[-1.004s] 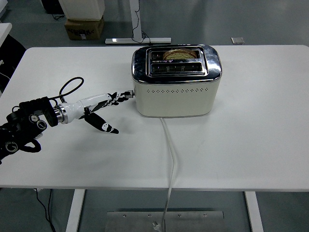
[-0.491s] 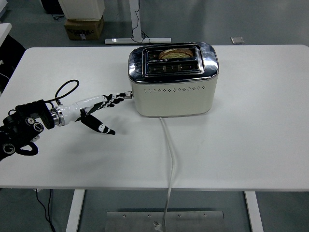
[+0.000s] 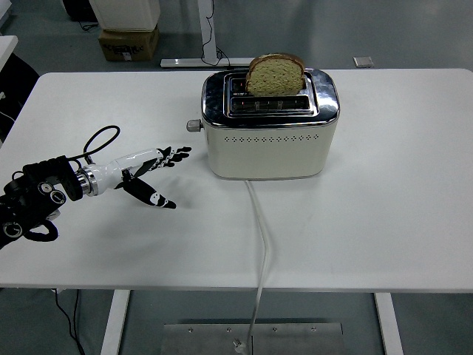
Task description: Press down toaster
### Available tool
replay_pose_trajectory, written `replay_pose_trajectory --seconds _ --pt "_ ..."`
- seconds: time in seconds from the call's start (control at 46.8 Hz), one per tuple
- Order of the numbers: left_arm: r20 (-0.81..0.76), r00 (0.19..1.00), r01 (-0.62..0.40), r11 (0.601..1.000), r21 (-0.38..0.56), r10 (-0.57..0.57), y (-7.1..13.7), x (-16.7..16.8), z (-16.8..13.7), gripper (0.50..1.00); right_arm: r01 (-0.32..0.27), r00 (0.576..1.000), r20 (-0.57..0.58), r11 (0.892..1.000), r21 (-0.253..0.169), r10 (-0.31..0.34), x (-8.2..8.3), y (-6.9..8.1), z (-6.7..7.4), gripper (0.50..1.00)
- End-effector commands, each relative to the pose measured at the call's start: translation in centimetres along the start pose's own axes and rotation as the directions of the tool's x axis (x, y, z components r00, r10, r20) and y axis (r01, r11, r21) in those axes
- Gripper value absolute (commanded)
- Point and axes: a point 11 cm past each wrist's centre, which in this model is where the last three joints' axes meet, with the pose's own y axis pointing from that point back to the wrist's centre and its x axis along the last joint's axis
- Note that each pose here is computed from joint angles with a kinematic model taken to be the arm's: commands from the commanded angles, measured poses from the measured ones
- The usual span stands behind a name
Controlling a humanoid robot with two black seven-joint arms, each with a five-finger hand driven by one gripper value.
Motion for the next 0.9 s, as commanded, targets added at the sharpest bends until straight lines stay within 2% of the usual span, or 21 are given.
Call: replay_pose_trajectory --seconds 0.0,0.406,0.684,0.876 --pt "-0.011 1.0 -0.004 1.0 -0.002 0.004 0.0 0.0 0.0 1.0 0.0 1.0 0.0 1.0 0.0 0.0 0.0 0.0 0.0 1.0" --pt "-0.109 0.991 -0.08 0.997 -0.001 0.079 1.2 1.8 -0.8 1.0 0.0 1.0 0.0 1.0 0.0 0.0 0.0 0.0 0.0 0.998" --pt "-0.314 0.919 -0.246 0.969 0.02 0.239 4.9 5.4 -2.8 1.0 0.0 1.0 0.0 1.0 0.0 0.0 0.0 0.0 0.0 0.998" --pt "-0.417 0.86 -0.322 0.947 0.006 0.295 6.0 6.8 -2.8 1.0 0.0 1.0 0.0 1.0 0.0 0.0 0.0 0.0 0.0 1.0"
